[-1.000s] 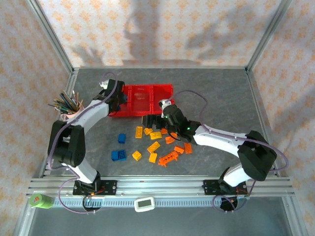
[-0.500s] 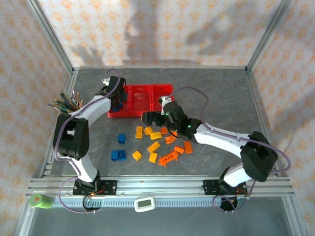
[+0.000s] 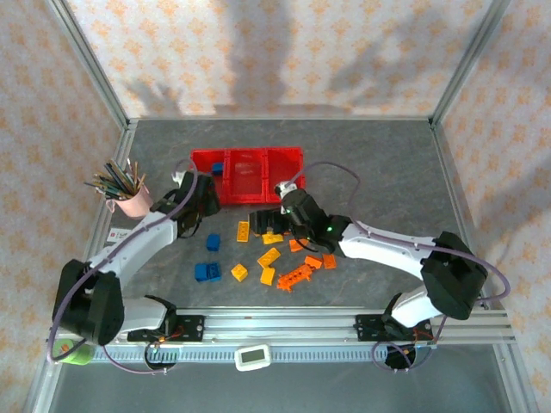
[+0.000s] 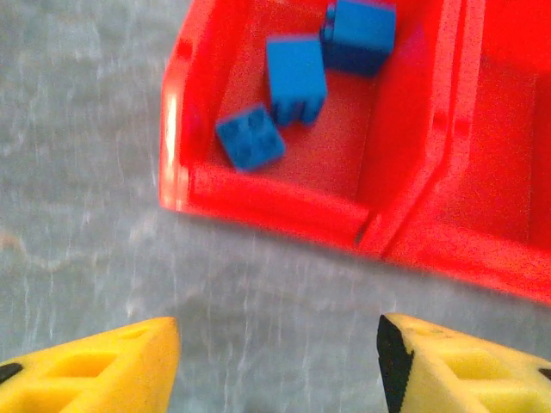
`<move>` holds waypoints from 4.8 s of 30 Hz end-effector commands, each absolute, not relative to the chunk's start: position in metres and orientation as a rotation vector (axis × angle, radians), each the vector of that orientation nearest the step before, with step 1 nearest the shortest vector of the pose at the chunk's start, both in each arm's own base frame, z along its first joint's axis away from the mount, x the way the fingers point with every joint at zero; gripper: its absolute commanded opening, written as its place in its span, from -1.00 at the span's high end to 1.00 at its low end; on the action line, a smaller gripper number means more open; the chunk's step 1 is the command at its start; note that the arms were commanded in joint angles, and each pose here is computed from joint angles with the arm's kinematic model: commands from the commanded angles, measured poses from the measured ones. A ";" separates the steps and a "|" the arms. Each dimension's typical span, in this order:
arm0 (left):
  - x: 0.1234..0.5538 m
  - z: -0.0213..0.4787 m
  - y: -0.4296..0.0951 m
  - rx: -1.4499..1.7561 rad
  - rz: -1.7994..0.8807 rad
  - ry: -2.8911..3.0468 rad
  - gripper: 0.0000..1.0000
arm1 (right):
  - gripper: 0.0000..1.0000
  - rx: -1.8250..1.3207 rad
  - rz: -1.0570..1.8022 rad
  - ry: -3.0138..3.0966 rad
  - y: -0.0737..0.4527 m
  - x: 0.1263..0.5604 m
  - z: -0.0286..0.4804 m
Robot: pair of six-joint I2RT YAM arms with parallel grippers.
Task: Sort the legos into containers by color
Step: Pick up the lego from the middle-left of the table, then place the lego in the container, then pick up the lego from the bottom-left of the table.
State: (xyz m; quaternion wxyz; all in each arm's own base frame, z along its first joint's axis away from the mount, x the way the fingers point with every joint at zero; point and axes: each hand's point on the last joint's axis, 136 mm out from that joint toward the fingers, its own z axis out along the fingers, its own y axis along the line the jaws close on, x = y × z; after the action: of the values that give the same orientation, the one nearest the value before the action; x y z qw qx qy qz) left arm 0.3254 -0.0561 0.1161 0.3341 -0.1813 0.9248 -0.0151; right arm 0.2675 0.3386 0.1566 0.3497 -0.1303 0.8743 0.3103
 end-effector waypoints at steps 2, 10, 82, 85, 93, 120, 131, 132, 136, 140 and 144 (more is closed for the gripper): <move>0.285 0.089 -0.056 -0.538 -0.024 2.484 -0.34 | -0.99 -0.351 0.790 2.293 0.342 0.255 0.139; 0.256 0.050 -0.063 -0.531 -0.054 2.591 -0.47 | -0.99 -0.332 0.815 2.325 0.345 0.248 0.119; 0.496 0.122 -0.031 -0.503 0.148 2.401 -0.10 | -1.00 -0.285 0.767 2.163 0.341 0.313 0.183; 0.488 0.132 -0.030 -0.505 0.145 2.399 -0.21 | -0.99 -0.304 0.766 2.166 0.340 0.310 0.185; 0.422 0.141 -0.032 -0.543 0.106 2.415 -0.32 | -0.99 -0.370 0.789 2.230 0.340 0.295 0.174; 0.187 0.063 -0.061 -0.765 0.084 2.573 -0.63 | -0.99 -0.474 0.887 2.314 0.349 0.215 0.115; 0.159 0.041 -0.053 -0.815 0.102 2.604 -0.46 | -0.99 -0.462 0.902 2.331 0.350 0.213 0.112; 0.158 0.040 -0.054 -0.816 0.094 2.608 -0.45 | -0.99 -0.461 0.900 2.333 0.350 0.213 0.111; 0.153 0.035 -0.054 -0.812 0.088 2.619 -0.39 | -0.99 -0.459 0.897 2.338 0.351 0.214 0.111; 0.151 0.035 -0.048 -0.821 0.112 2.606 -0.27 | -0.99 -0.459 0.903 2.343 0.353 0.214 0.111; 0.148 0.034 -0.045 -0.840 0.104 2.592 -0.10 | -0.99 -0.450 0.901 2.345 0.353 0.215 0.112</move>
State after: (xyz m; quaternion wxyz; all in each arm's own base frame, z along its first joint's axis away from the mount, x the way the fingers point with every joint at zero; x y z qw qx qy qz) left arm 0.1569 -0.0556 0.0372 0.2055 -0.2953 0.9328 0.0194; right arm 0.2125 0.3483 0.1027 0.2811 -0.1746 0.8835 0.3316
